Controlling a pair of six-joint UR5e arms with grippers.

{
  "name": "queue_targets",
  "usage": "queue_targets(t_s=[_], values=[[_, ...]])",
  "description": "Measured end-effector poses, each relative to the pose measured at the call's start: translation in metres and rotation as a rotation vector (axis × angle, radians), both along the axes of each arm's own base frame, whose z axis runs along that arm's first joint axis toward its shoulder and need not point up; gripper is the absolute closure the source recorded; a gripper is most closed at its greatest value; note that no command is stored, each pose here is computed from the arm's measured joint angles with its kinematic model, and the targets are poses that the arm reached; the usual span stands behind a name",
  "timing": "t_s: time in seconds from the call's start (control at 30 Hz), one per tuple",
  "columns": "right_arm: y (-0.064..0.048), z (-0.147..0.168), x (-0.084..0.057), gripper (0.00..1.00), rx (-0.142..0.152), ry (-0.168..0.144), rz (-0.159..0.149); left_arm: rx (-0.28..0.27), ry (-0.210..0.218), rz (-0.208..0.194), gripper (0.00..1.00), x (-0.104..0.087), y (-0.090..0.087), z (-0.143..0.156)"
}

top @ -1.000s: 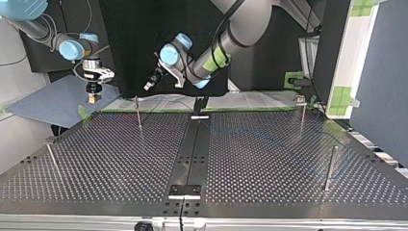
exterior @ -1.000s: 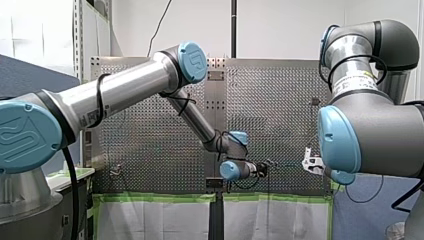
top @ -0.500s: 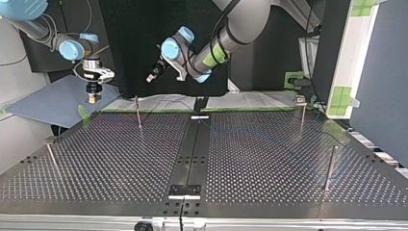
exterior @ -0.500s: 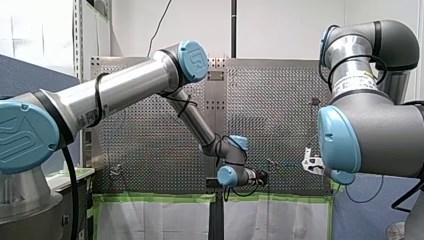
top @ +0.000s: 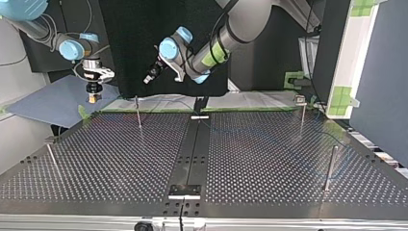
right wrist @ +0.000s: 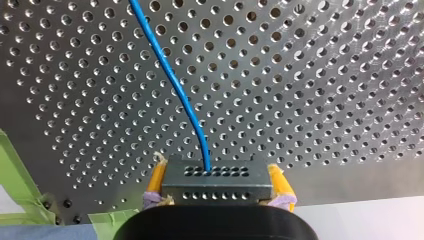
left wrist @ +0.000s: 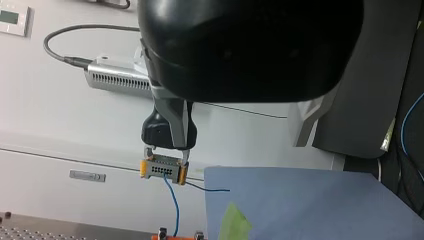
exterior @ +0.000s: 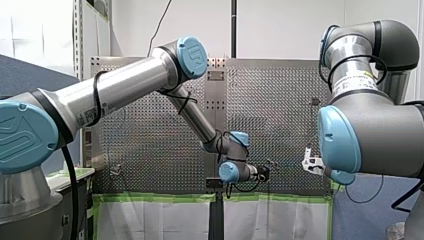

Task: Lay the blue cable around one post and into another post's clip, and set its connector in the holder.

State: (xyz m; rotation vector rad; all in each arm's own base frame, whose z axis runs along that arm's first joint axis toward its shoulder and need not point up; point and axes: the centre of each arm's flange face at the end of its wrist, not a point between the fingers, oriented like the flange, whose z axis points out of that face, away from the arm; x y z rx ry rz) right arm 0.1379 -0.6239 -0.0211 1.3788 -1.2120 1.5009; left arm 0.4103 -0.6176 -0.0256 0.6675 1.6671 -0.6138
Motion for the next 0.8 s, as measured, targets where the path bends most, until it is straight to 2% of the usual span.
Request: queue_targets(t_s=[0.23, 0.57, 0.8], values=[[0.001, -0.001, 0.0, 1.0, 0.007, 0.001, 0.0, -0.004, 0.008, 0.007, 0.01, -0.001, 0.0, 0.0], [0.002, -0.002, 0.0, 1.0, 0.013, 0.003, 0.0, -0.036, 0.063, 0.098, 0.01, 0.003, 0.007, -0.001], [0.002, -0.002, 0.0, 1.0, 0.015, 0.005, 0.0, -0.042, 0.068, 0.151, 0.01, 0.006, 0.011, -0.001]])
